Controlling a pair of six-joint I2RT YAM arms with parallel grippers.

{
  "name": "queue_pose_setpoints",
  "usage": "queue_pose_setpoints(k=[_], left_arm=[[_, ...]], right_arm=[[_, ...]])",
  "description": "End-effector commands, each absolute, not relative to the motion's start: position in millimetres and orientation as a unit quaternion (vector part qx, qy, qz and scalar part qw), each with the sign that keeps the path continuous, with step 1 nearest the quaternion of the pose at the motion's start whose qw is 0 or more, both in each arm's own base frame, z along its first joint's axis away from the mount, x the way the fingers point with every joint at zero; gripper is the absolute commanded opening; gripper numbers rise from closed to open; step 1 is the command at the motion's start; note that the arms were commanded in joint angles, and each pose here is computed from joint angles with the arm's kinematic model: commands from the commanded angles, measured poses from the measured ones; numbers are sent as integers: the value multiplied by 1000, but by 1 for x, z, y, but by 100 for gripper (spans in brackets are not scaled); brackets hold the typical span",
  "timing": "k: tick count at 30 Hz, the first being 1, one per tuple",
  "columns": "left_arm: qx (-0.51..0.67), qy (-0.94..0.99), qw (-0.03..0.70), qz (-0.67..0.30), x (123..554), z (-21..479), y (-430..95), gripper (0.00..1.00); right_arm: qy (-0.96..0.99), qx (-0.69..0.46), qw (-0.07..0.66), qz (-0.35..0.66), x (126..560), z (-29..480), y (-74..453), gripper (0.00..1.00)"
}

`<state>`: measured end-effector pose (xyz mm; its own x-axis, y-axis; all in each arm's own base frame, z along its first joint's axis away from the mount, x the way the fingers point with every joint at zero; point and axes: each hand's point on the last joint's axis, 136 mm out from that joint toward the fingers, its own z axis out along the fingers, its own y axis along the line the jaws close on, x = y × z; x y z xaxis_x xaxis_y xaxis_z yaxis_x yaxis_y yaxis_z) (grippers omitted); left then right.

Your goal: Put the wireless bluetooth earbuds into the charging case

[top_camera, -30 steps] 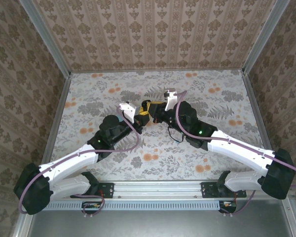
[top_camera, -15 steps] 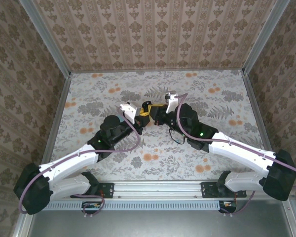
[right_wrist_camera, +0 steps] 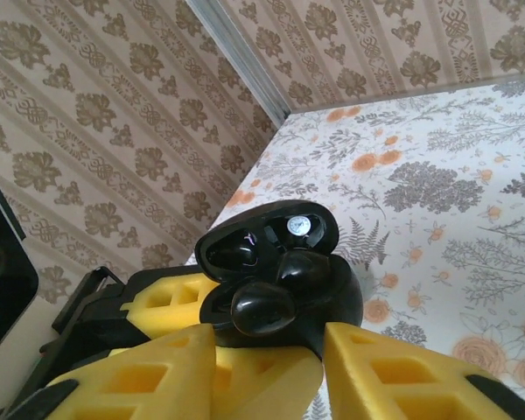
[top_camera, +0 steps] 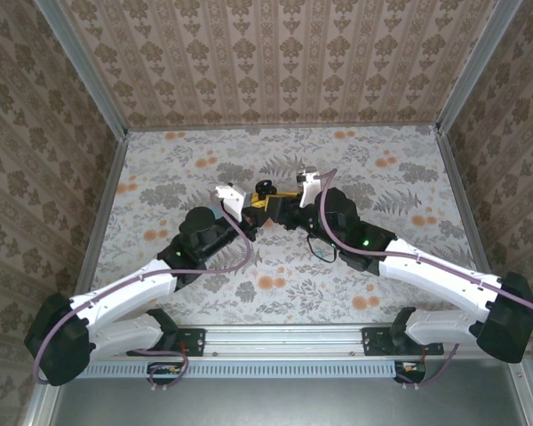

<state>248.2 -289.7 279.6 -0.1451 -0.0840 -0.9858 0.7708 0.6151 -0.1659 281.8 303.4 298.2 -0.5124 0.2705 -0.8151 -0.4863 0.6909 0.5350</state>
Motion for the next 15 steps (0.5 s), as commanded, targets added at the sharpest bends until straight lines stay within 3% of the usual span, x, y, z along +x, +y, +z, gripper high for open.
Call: queue_pose_setpoints(k=[1,7,15], left_arm=[[237,624,643,-375,247,324,-286,0],[240,624,641,-376,246,322,-286,0],[262,622,627,-389,238,315,-290,0]], right_arm=[[781,-86,476,395,269,310,305,42],[775,-82,485,396,264,333,294,50],[785,-80,508,346,259,370,259,54]])
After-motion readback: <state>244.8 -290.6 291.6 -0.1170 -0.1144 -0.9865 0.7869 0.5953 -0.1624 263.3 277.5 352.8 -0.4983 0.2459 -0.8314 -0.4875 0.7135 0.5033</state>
